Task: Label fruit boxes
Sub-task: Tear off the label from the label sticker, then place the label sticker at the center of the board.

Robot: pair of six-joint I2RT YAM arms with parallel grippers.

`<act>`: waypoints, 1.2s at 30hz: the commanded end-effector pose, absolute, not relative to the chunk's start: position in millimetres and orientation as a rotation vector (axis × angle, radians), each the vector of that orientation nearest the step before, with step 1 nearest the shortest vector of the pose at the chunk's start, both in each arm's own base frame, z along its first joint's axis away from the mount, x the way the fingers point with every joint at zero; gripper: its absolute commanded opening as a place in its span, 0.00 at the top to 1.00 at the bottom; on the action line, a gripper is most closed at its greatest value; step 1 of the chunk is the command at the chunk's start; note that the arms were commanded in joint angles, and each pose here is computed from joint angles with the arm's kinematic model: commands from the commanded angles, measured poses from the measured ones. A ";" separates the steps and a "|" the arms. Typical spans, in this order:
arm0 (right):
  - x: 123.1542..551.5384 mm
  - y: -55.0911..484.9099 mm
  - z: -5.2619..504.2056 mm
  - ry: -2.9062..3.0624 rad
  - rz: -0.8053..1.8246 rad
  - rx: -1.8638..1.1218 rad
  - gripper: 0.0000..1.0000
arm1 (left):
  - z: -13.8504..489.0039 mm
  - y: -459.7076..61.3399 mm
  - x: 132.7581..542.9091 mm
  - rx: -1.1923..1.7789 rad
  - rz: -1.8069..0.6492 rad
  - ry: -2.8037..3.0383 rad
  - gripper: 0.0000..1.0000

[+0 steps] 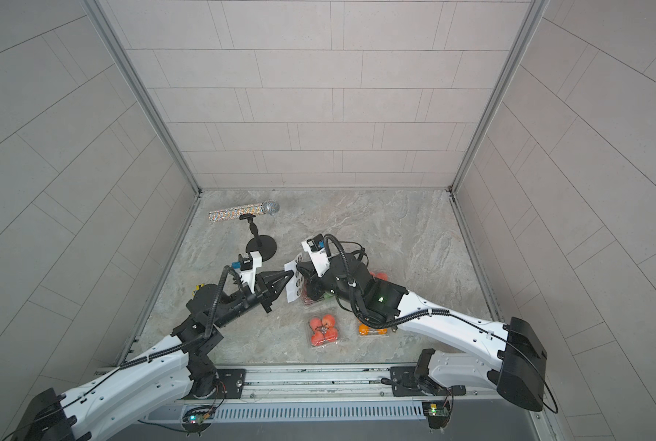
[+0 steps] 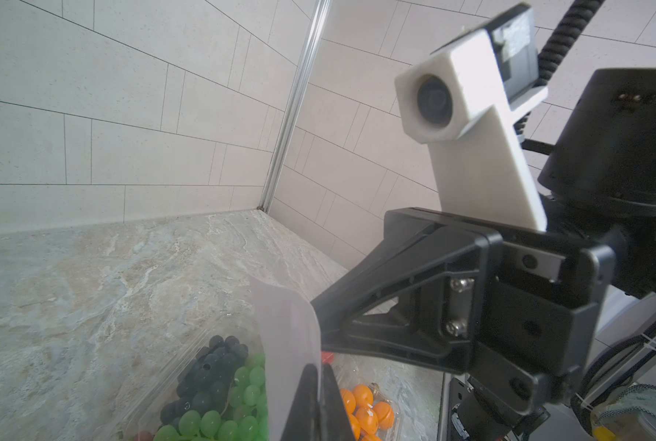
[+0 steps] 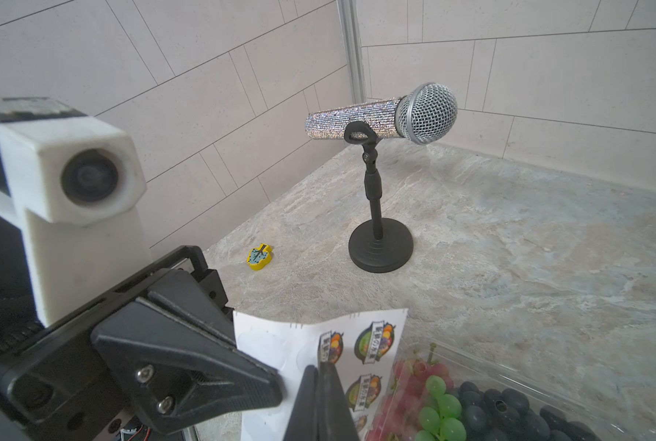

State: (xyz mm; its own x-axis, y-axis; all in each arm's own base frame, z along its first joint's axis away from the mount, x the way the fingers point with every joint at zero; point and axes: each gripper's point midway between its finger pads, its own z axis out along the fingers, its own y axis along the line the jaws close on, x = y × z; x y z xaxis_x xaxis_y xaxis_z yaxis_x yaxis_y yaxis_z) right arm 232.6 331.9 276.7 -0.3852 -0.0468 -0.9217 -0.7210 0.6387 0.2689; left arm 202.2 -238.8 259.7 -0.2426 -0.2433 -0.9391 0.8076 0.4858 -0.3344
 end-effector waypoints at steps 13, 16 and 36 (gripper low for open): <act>235.4 311.5 283.0 1.813 0.750 -0.564 1.00 | 279.9 -234.8 199.0 0.516 -1.053 1.440 1.00; 235.0 305.0 282.0 1.812 0.733 -0.551 1.00 | 278.0 -232.8 201.1 0.510 -1.027 1.453 1.00; 253.3 241.7 234.8 1.979 0.261 -0.525 1.00 | 250.3 -213.4 224.6 0.325 -0.923 1.644 1.00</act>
